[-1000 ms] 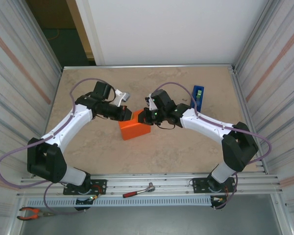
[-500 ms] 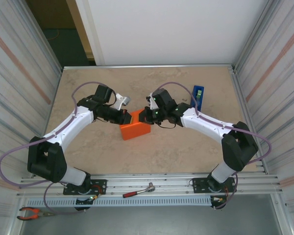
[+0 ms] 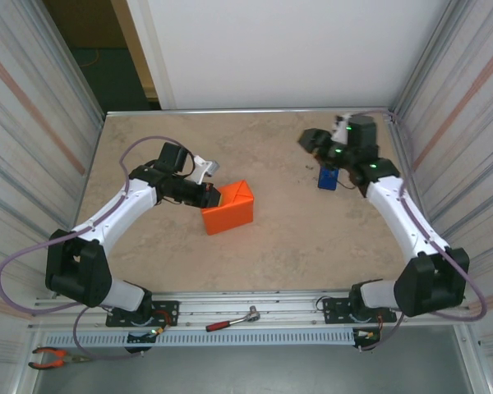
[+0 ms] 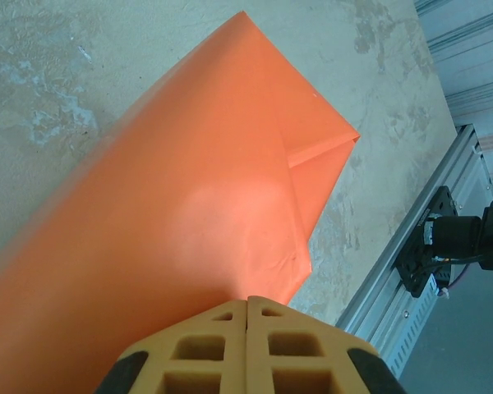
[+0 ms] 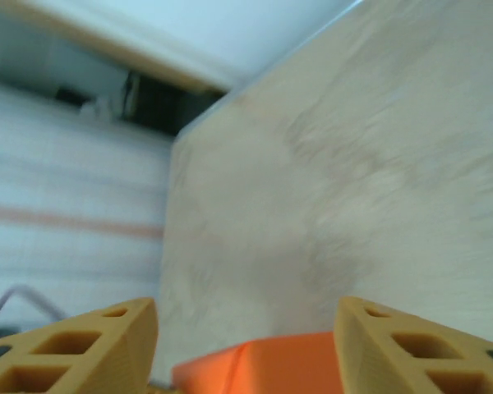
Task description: Wrap the gift box in paper
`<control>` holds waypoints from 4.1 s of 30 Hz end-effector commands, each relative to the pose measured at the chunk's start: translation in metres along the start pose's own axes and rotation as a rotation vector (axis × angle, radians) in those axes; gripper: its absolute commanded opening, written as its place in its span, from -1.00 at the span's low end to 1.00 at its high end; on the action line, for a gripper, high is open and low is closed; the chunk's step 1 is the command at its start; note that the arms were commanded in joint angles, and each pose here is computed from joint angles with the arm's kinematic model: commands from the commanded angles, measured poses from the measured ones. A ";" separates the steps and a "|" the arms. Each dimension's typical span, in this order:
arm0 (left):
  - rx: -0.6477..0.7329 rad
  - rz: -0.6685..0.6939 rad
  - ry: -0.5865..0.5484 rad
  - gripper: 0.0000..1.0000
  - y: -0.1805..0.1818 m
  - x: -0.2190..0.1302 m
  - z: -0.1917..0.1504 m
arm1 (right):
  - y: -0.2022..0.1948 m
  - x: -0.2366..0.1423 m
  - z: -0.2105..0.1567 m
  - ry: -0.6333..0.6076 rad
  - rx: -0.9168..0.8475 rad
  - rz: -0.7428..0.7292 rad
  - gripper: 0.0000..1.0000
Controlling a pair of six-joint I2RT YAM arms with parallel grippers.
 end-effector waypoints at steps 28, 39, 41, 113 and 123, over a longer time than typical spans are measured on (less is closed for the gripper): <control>-0.006 0.149 0.069 -1.00 0.031 0.020 -0.023 | -0.198 0.045 0.002 0.166 0.241 -0.126 -0.12; -0.009 0.157 0.065 -1.00 0.033 0.020 -0.025 | -0.202 0.063 -0.003 0.201 0.241 -0.110 -0.12; -0.008 0.157 0.066 -1.00 0.033 0.021 -0.025 | -0.203 0.065 -0.006 0.207 0.244 -0.106 -0.13; -0.008 0.138 0.069 -1.00 0.031 0.022 -0.026 | -0.158 0.030 -0.031 0.145 0.282 -0.044 -1.00; -0.006 0.139 0.071 -1.00 0.031 0.023 -0.027 | -0.163 0.024 -0.058 0.161 0.330 -0.074 -1.00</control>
Point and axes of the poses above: each hand's point on the last joint's axis, 136 mm out from that joint toward the fingers, its own x axis out along the fingers, its own y axis along the line the jaws close on, z = x × y, the point moved 7 cm from there along -x, back along the fingers, and after that the axes turned 15 degrees about -x, right-handed, at the moved point
